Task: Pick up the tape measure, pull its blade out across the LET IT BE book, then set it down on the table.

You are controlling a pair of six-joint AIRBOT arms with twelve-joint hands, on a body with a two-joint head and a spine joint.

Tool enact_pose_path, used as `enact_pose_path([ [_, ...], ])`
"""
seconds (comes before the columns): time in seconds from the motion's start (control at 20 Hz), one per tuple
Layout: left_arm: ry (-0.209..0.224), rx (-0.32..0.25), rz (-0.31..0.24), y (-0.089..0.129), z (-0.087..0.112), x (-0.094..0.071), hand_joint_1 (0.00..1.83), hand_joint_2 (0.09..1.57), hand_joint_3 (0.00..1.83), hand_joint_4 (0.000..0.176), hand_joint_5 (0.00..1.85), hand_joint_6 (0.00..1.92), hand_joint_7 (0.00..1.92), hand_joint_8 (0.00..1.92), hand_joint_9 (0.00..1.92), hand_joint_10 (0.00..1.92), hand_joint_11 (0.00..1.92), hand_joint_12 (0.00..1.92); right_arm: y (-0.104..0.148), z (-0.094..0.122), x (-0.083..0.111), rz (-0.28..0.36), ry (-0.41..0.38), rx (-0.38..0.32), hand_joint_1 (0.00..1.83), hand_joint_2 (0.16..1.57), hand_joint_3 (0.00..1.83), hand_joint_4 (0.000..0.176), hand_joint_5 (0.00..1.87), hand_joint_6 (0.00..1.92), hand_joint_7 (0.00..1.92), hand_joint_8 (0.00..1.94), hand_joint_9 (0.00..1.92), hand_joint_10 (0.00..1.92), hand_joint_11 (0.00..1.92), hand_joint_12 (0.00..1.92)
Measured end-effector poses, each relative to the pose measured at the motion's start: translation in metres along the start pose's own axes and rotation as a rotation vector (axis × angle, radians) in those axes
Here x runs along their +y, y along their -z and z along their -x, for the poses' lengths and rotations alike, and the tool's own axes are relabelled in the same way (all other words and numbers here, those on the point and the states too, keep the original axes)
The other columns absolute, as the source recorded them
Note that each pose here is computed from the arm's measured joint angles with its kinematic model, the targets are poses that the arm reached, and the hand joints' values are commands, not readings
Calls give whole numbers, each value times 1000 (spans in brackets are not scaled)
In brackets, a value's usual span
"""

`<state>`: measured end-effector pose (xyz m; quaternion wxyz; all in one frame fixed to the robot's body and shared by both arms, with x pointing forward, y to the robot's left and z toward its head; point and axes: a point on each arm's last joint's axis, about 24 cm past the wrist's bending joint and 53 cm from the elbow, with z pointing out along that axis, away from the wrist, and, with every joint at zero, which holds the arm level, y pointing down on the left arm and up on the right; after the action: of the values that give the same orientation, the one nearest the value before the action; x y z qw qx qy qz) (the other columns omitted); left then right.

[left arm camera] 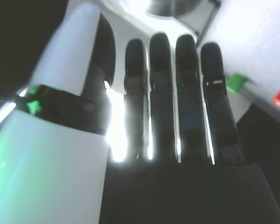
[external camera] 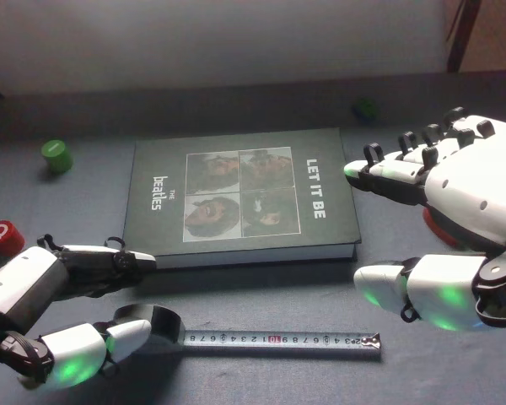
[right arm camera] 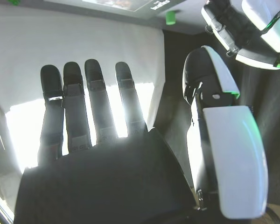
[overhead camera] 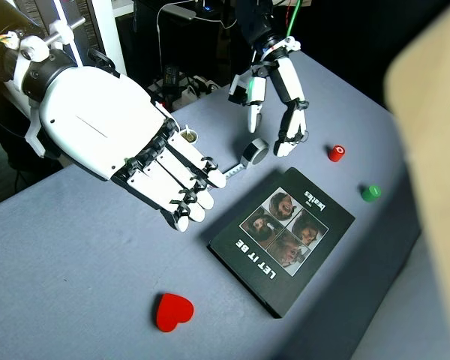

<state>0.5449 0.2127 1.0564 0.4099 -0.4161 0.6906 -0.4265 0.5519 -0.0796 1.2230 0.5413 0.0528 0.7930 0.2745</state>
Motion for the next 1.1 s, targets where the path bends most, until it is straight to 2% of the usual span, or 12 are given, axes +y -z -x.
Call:
enact_pose_path([
  [0.25, -9, -11, -2, 1, 1, 5, 1087, 1089, 0, 0, 706, 1, 743, 1, 653, 2, 295, 843, 0, 0, 0, 1, 0, 0, 180, 1194, 0, 94, 141, 0, 190, 0, 214, 0, 0, 791],
  [0.4, -16, -4, 8, 3, -2, 11, 1084, 1087, 0, 0, 705, 0, 748, 3, 660, 5, 295, 843, 0, 0, 1, 4, 0, 2, 180, 1194, 0, 94, 143, 2, 194, 2, 214, 0, 0, 790],
  [0.6, -27, 6, -5, 5, -5, 11, 1087, 1086, 0, 0, 705, 1, 722, 1, 658, 2, 293, 841, 0, -3, 1, 9, 5, 7, 179, 1195, 0, 94, 145, 1, 209, 5, 235, 6, 0, 830],
  [0.8, -21, 18, -3, 5, -14, 15, 1087, 1086, 0, 0, 705, 1, 729, 3, 664, 5, 297, 843, 0, -4, 1, 9, 3, 12, 179, 1195, 0, 94, 146, 1, 212, 5, 237, 6, 0, 829],
  [1.05, -31, 6, -11, 0, -11, 18, 1096, 1074, 0, 0, 712, 2, 727, 0, 654, 0, 290, 838, 0, -4, 1, 9, 3, 12, 179, 1196, 0, 94, 141, 0, 211, 0, 219, 5, 0, 749],
  [1.1, -33, 8, -9, -1, -12, 20, 1101, 1076, 0, 0, 711, 2, 723, 0, 650, 0, 288, 837, 0, -4, 2, 10, 3, 12, 177, 1197, 0, 94, 143, 0, 223, 3, 240, 9, 0, 795],
])
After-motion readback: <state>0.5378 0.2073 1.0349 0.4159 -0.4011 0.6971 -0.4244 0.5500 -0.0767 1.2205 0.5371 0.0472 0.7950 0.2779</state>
